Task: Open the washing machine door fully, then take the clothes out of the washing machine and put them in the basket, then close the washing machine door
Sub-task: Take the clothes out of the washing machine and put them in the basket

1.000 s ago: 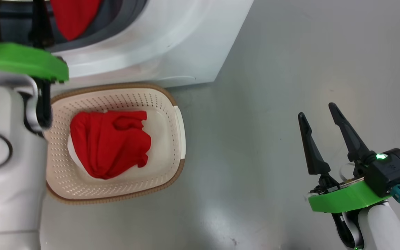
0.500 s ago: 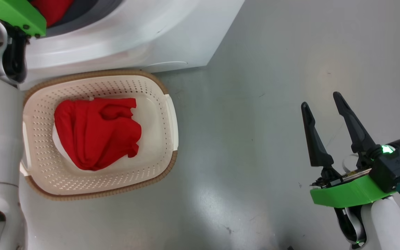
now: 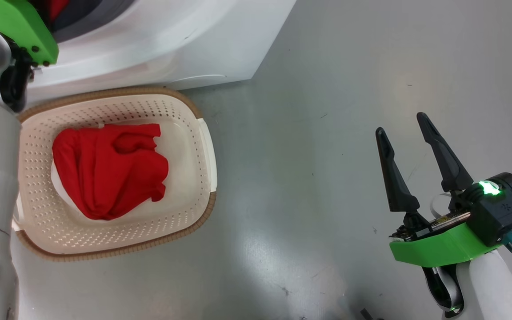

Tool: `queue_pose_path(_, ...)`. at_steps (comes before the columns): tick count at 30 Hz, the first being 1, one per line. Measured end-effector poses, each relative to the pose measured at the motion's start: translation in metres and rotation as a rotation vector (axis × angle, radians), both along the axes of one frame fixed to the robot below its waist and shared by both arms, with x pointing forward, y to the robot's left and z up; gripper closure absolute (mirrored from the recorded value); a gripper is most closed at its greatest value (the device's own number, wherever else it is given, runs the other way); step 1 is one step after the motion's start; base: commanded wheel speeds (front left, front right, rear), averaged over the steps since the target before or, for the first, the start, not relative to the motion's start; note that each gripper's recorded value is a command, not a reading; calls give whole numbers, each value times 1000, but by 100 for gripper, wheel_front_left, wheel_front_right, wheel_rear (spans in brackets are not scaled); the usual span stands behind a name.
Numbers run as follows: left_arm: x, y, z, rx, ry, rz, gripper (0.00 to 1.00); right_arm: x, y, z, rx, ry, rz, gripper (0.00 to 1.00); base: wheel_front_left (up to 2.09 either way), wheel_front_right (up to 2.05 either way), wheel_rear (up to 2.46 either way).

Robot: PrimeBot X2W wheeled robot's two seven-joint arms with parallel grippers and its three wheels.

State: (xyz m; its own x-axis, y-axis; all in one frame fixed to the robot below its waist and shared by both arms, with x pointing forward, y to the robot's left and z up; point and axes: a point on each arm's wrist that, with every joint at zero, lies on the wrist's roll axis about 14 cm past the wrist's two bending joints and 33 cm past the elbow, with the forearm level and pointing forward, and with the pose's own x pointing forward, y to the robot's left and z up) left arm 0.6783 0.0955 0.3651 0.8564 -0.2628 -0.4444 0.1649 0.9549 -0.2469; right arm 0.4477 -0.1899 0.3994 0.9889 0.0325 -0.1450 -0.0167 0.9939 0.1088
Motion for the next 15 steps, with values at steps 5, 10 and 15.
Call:
queue_pose_path(5,1,-5,-1,16,5,-22,100,-1,-3,1,-5,0,-6,0,0,0,0)
queue_pose_path(10,1,-8,0,31,-6,-38,100,-1,-3,1,0,1,-10,0,0,0,0)
queue_pose_path(15,4,-4,5,53,-50,-40,100,-1,-2,-1,4,5,-8,0,0,0,0)
